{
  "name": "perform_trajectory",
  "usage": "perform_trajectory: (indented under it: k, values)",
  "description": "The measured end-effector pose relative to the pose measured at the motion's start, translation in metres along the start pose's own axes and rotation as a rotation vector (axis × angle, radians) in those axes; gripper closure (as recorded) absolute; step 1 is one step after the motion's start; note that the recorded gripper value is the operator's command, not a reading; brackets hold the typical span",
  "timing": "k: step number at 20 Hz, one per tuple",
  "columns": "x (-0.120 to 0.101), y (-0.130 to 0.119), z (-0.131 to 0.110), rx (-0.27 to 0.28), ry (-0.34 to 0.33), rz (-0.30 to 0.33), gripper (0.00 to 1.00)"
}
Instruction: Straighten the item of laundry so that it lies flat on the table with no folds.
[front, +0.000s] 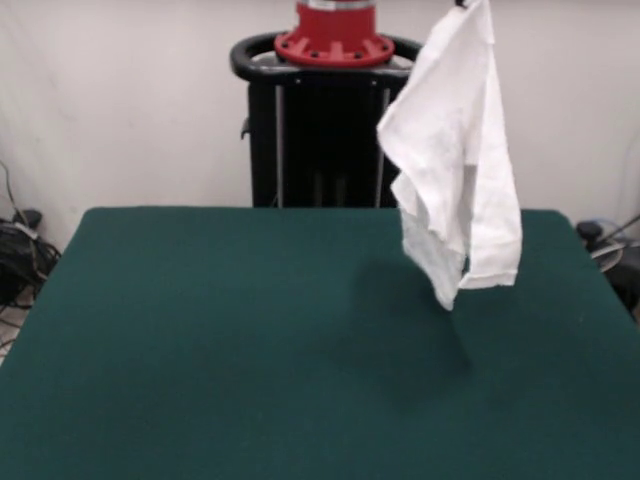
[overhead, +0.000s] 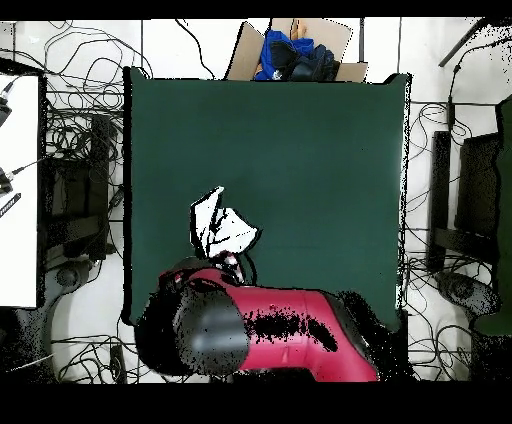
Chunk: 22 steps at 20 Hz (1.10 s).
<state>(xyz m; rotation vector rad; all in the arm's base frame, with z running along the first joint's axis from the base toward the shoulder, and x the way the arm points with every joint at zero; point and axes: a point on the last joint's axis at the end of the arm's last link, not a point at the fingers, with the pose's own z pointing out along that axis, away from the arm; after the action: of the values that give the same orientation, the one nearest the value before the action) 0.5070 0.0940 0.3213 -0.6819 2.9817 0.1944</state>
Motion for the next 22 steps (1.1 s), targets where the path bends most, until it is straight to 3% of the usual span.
perform_trajectory:
  k: [6, 11, 22]
  values:
    - [-0.001, 0.022, 0.003, -0.041, 0.002, 0.031, 1.00]
    - [0.015, 0.041, 0.022, -0.083, 0.054, 0.036, 1.00]
    - [0.042, 0.035, 0.062, -0.157, 0.150, 0.048, 1.00]
